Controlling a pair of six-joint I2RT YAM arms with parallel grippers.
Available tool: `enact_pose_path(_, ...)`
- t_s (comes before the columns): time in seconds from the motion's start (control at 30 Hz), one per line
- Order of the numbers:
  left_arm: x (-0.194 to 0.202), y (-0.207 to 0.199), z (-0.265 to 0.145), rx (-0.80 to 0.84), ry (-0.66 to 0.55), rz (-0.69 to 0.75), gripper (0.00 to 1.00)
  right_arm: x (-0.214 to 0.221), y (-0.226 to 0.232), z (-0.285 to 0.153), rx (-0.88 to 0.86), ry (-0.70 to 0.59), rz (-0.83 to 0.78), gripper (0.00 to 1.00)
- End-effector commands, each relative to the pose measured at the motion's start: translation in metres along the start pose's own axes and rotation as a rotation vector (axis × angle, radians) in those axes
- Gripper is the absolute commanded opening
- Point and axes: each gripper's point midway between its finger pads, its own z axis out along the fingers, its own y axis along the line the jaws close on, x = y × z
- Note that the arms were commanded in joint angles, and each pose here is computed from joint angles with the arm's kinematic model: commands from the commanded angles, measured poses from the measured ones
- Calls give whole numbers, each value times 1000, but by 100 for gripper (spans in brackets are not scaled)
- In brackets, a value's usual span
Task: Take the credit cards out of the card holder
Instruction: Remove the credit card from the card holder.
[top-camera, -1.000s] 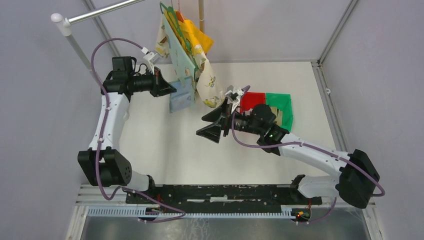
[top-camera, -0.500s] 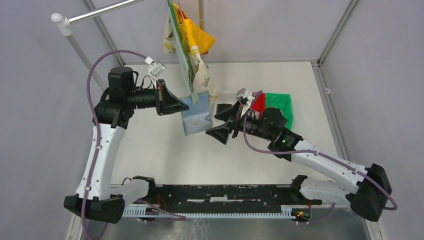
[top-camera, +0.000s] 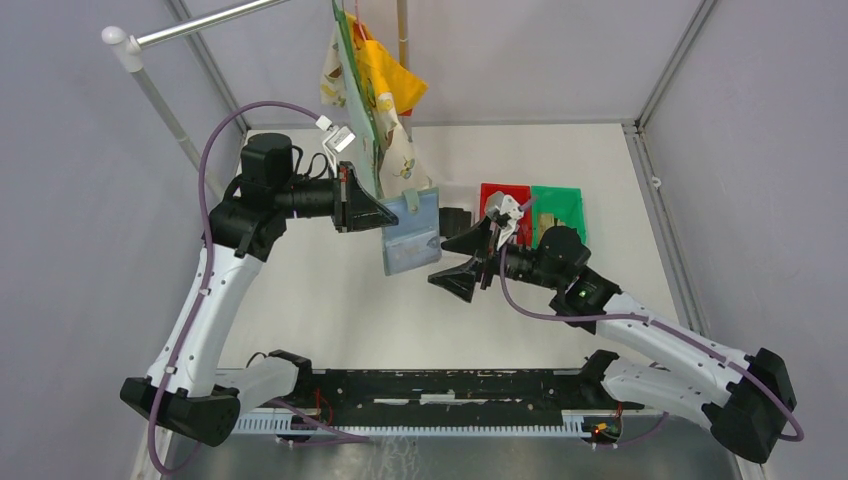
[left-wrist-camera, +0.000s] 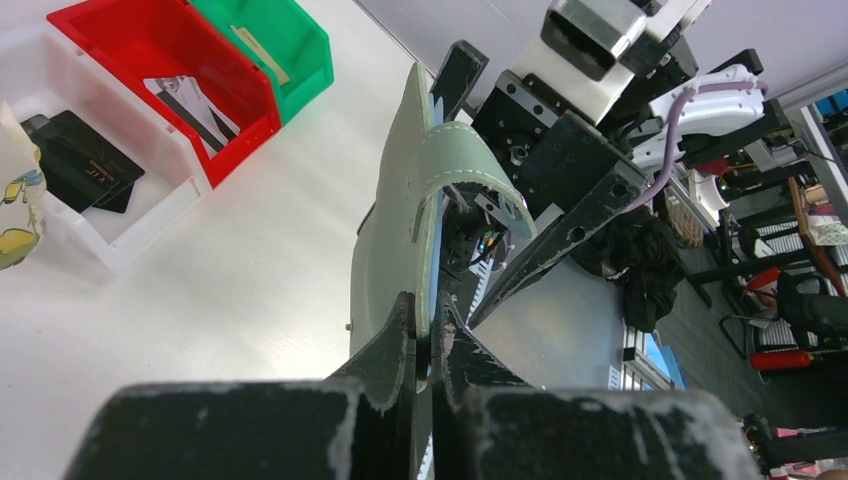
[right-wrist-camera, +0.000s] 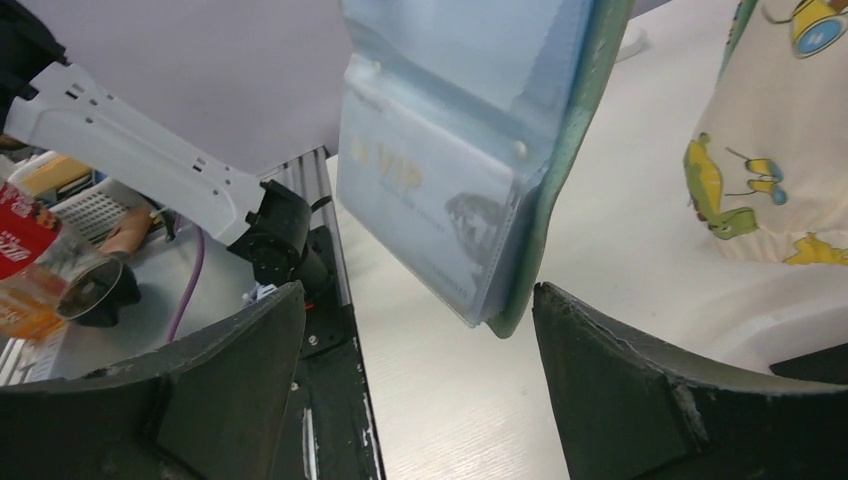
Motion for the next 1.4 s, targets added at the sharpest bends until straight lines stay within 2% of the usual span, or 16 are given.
enact_pose_path(0.0, -21, -23, -4, 50, -50, 40, 2, -14, 23, -8, -133, -76, -27, 85)
enact_pose_path(0.17, -17, -27, -5, 70, -41, 23, 2, -9, 12, -11, -101, -114, 25, 80)
enact_pose_path(0.23, -16, -29, -6, 81, -37, 28, 2, -2, -3, -10, -54, -109, 85, 82)
enact_pose_path(0.37, -13, -29, -6, 86, -33, 28, 2, 0, 1, -14, -129, -158, 182, 87)
enact_pose_path(0.53, -13, -31, -5, 103, -31, 22, 2, -1, 7, -10, -186, -165, 218, 93)
enact_pose_path(0.67, -14, -35, -5, 129, -24, 19, 2, -5, 6, -5, -204, -177, 250, 93)
enact_pose_path(0.77, -13, -38, -5, 148, -16, 12, 2, -7, 6, -4, -213, -199, 260, 87)
enact_pose_path(0.9, -13, -42, -6, 166, -13, 16, 2, -6, 2, -3, -212, -208, 273, 75)
enact_pose_path(1.1, -13, -45, -6, 181, -11, 6, 2, -12, 8, -9, -254, -256, 285, 48)
enact_pose_path(1.17, -14, -45, -7, 182, -12, 7, 2, -15, 11, -11, -272, -271, 287, 44)
enact_pose_path(1.37, -16, -47, -7, 189, -18, 4, 2, -13, 14, -16, -286, -284, 297, 43)
